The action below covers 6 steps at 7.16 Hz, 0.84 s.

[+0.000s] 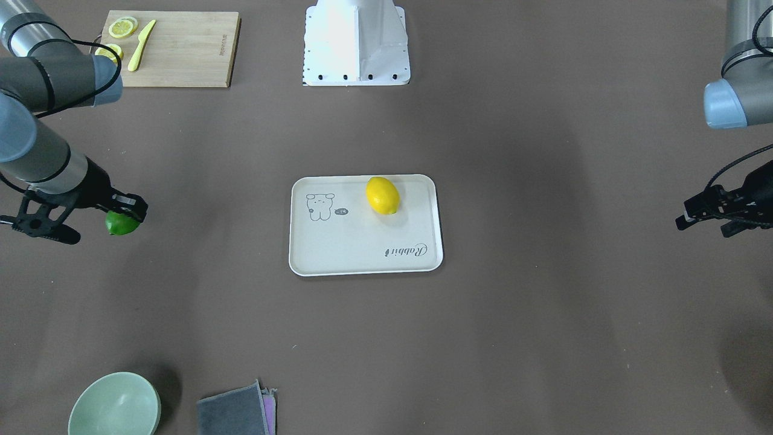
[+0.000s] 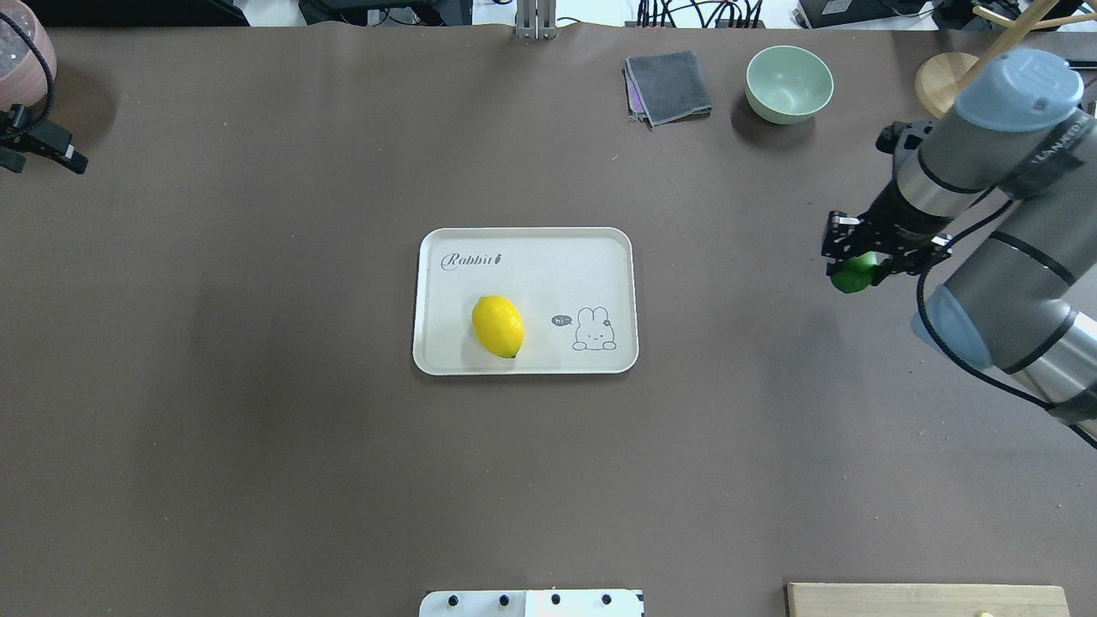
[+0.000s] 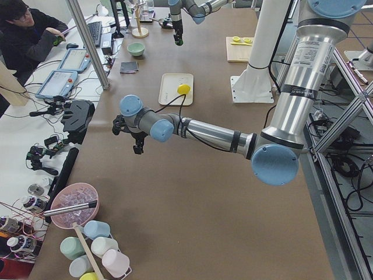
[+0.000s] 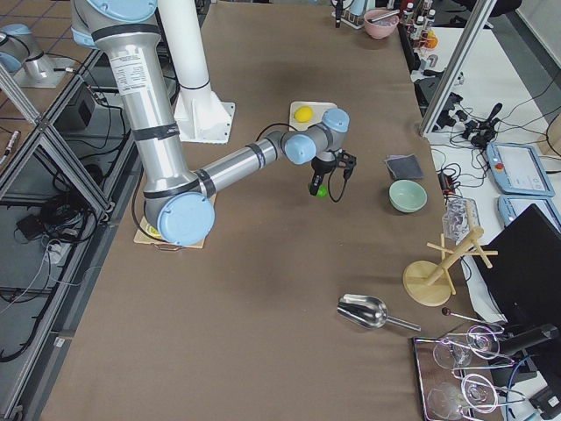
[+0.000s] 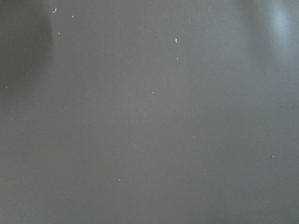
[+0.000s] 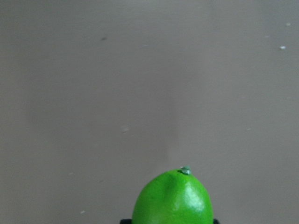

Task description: Place all lemons on tray

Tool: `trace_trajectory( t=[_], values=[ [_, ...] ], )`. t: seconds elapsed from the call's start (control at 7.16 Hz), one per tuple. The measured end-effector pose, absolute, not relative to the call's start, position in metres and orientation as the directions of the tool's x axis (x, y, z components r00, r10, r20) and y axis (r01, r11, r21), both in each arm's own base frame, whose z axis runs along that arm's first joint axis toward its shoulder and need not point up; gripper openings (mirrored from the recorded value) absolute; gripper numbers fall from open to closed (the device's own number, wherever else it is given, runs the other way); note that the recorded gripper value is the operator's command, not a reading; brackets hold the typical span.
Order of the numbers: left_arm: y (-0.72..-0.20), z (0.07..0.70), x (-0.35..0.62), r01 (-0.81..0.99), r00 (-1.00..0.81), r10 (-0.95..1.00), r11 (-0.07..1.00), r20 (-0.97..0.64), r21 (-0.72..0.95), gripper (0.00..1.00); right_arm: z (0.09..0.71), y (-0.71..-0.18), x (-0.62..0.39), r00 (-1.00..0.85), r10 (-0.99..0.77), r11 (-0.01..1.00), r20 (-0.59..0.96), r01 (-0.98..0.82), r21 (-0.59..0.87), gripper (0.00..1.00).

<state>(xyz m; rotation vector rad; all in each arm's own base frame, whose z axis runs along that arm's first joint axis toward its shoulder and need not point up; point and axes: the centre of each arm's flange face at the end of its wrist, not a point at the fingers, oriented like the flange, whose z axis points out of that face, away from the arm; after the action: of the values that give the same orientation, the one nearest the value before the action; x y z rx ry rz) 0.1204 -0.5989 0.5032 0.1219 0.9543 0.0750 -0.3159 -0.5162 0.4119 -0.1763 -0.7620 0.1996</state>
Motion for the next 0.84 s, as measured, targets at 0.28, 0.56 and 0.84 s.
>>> trace_trajectory(
  t=[0.28,0.56,0.84],
  values=[
    [-0.599,0.503,0.121,-0.011,0.576,0.117,0.991,-0.809,0.135,0.97,0.323,-0.496,-0.393,0.689,0.091,0.993,0.719,-0.011,-0.116,0.00],
    [-0.600,0.503,0.122,-0.013,0.579,0.108,0.992,-0.808,0.123,0.97,0.262,-0.468,-0.456,0.658,-0.046,0.997,0.751,0.078,-0.007,0.00],
    [-0.599,0.505,0.123,-0.014,0.580,0.101,0.993,-0.808,0.114,0.97,0.230,-0.452,-0.508,0.652,-0.130,0.990,0.747,0.133,0.056,0.01]
  ],
)
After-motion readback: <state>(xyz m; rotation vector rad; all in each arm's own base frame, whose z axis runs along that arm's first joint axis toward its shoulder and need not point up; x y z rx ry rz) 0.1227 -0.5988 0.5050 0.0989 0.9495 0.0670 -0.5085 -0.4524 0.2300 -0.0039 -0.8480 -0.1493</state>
